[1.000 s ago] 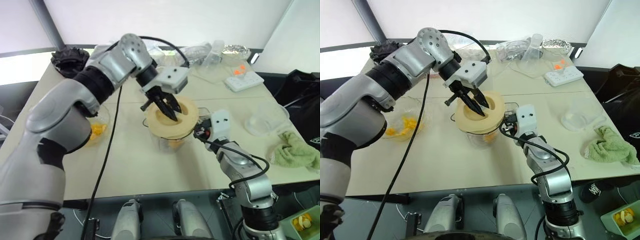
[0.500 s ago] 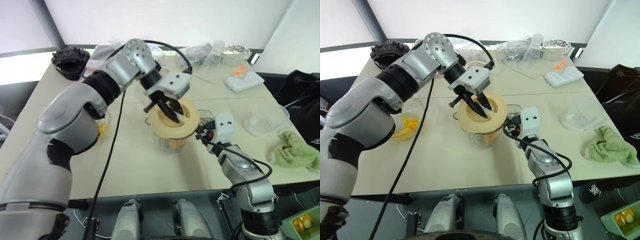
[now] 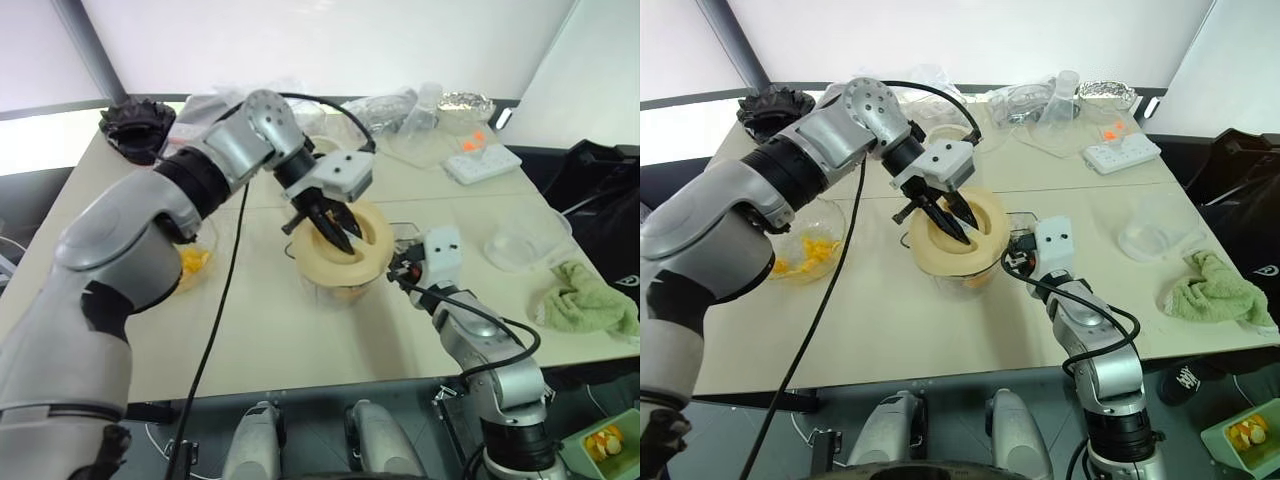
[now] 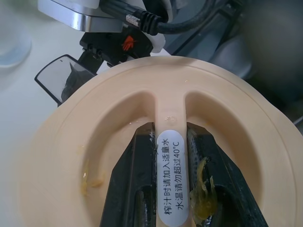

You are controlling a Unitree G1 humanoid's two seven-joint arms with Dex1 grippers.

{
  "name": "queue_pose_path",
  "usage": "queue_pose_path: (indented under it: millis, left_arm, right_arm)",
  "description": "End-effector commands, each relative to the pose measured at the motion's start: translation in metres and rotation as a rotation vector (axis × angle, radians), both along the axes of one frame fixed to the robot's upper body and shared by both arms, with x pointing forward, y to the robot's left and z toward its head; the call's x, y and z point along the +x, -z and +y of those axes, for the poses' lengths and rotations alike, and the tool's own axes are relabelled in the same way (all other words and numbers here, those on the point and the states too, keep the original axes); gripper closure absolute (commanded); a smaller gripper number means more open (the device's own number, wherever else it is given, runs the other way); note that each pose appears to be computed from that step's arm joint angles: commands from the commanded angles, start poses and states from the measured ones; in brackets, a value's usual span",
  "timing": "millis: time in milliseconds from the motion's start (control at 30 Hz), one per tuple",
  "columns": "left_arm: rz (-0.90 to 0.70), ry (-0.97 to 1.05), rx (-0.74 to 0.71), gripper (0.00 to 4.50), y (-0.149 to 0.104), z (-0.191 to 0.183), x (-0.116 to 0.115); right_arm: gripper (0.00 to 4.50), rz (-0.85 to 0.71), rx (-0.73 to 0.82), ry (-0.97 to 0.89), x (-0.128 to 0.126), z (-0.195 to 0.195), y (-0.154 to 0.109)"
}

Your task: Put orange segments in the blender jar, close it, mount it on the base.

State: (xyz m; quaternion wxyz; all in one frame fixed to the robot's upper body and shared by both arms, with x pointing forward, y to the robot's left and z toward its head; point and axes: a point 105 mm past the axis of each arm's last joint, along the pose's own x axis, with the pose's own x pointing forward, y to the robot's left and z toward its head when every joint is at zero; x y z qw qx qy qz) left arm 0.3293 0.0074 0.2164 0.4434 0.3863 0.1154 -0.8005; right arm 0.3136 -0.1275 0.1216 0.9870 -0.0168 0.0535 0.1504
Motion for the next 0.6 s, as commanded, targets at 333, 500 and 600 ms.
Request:
queue_pose_path:
  millis: [333,500,600]
  left_arm:
    - [0.119,-0.178,0.297,4.17,0.084,0.034,0.006]
    - [0.144,-0.308,0.273,4.17,0.085,0.032,0.013]
    - [0.141,-0.415,0.237,4.17,0.084,0.03,0.021]
  right_arm:
    - [3.56,-0.138,0.041,-0.072,-0.005,0.013,-0.039]
    - [3.56,-0.139,0.036,-0.074,-0.004,0.013,-0.038]
    - [3.56,-0.14,0.034,-0.077,-0.002,0.013,-0.039]
